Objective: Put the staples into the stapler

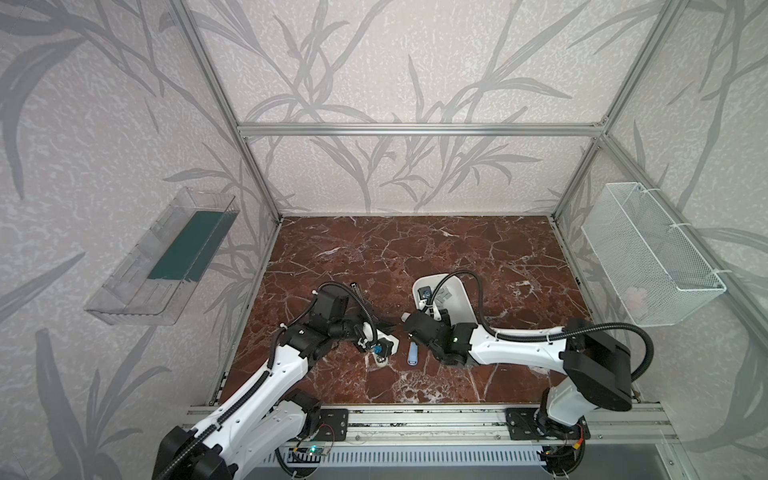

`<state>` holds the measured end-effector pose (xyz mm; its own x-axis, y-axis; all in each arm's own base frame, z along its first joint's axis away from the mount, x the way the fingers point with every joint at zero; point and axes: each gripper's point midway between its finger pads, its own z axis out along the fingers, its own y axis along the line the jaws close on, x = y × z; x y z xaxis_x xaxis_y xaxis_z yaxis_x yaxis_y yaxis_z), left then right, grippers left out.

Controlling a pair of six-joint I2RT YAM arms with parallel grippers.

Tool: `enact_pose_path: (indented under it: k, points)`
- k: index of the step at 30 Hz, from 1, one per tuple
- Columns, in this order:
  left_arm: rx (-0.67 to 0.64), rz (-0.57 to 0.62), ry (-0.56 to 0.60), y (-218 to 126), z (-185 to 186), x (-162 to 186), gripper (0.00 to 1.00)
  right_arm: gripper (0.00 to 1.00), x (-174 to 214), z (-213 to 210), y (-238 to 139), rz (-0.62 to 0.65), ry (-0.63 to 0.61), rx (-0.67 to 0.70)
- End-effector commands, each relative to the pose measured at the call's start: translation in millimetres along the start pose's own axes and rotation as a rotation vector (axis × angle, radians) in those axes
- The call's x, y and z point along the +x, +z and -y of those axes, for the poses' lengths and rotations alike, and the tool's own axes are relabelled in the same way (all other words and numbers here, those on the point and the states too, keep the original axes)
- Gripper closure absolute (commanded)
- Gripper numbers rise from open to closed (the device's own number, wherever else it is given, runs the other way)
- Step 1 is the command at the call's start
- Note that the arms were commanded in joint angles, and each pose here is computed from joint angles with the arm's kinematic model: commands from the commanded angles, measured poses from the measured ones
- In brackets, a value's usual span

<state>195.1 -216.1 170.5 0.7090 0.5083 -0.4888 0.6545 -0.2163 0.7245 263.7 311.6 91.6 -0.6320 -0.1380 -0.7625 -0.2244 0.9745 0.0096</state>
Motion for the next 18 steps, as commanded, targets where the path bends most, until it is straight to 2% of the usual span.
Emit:
enact_pose_path:
  k: [1,5,8,13,18]
  points:
    - [0.024,0.001,0.034,0,4,-4,0.84,0.37,5,7,8,-0.049,-0.028,0.038]
    - [0.063,0.006,0.047,7,13,-5,0.80,0.49,10,23,17,-0.070,0.016,0.062]
    - [0.101,0.011,0.079,14,22,-8,0.79,0.54,12,34,20,-0.073,0.038,0.073]
    - [0.190,-0.004,0.149,27,46,-11,0.75,0.57,14,40,18,-0.066,0.051,0.081]
    - [0.350,-0.045,0.263,44,85,-7,0.73,0.59,15,56,24,-0.077,0.078,0.113]
